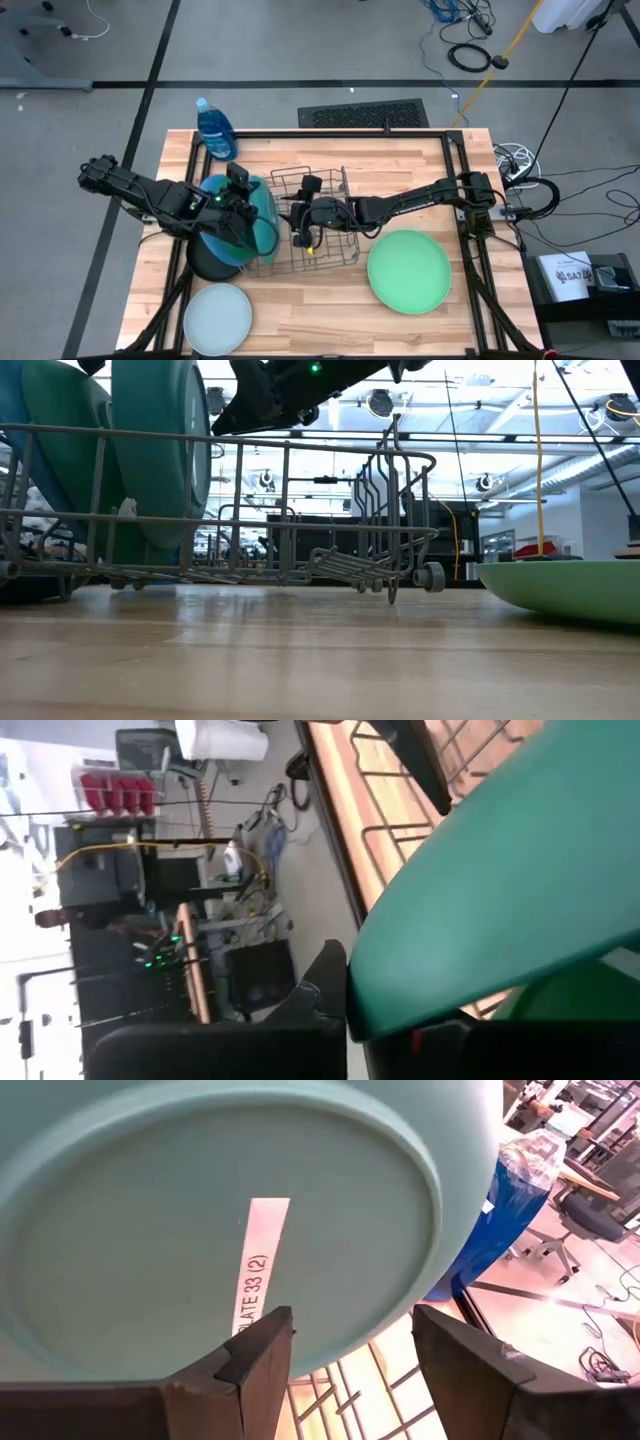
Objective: Sort dishes
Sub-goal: Put the dark green plate into the gray dish rack
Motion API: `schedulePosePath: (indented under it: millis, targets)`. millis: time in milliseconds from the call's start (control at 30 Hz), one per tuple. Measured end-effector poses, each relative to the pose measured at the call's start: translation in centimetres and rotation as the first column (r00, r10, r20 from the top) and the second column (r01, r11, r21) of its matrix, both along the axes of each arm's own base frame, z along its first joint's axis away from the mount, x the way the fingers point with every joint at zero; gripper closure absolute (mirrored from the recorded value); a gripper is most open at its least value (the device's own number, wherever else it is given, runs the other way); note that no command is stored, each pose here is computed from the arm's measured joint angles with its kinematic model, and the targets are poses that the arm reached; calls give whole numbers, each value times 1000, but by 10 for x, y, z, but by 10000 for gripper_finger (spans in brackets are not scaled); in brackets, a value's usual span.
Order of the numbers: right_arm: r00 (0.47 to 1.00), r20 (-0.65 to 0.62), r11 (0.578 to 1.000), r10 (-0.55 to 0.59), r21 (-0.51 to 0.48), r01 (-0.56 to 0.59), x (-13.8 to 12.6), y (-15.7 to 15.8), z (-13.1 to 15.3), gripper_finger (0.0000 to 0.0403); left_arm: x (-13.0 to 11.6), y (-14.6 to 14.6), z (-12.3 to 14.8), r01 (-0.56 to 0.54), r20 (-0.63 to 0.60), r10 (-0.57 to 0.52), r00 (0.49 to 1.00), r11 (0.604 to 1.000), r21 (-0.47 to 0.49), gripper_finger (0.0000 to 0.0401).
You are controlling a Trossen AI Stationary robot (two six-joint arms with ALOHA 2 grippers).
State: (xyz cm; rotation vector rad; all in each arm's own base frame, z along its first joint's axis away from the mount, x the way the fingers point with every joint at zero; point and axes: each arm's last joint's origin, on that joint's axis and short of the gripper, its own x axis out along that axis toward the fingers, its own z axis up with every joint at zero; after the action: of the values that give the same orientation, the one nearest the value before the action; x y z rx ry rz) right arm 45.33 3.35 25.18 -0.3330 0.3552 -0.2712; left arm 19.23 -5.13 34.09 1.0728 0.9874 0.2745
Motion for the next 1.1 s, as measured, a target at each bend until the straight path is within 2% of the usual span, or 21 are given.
schedulePosePath:
  millis: [233,533,733,867,1000,1100]
  targets:
    - [1000,-10,1000,26,-13,-26,0,0,0,202,0,-1,0,-18,28,19,999,999,-50,348]
    - [998,-12,998,57,-2,-57,0,1,-1,202,0,2,0,-31,26,32,999,999,-41,286]
    - [998,-14,998,59,-7,-59,0,1,-1,202,-2,7,1,-82,29,81,996,995,55,249]
    - [997,-18,997,74,-13,-74,0,1,-1,202,-3,9,3,-122,51,116,992,983,139,240]
    - [997,-18,997,81,-12,-82,0,1,-1,202,-4,9,2,-118,35,114,993,983,143,239]
    - [997,-18,997,80,-12,-80,1,0,-1,202,-5,9,1,-95,10,95,995,990,105,239]
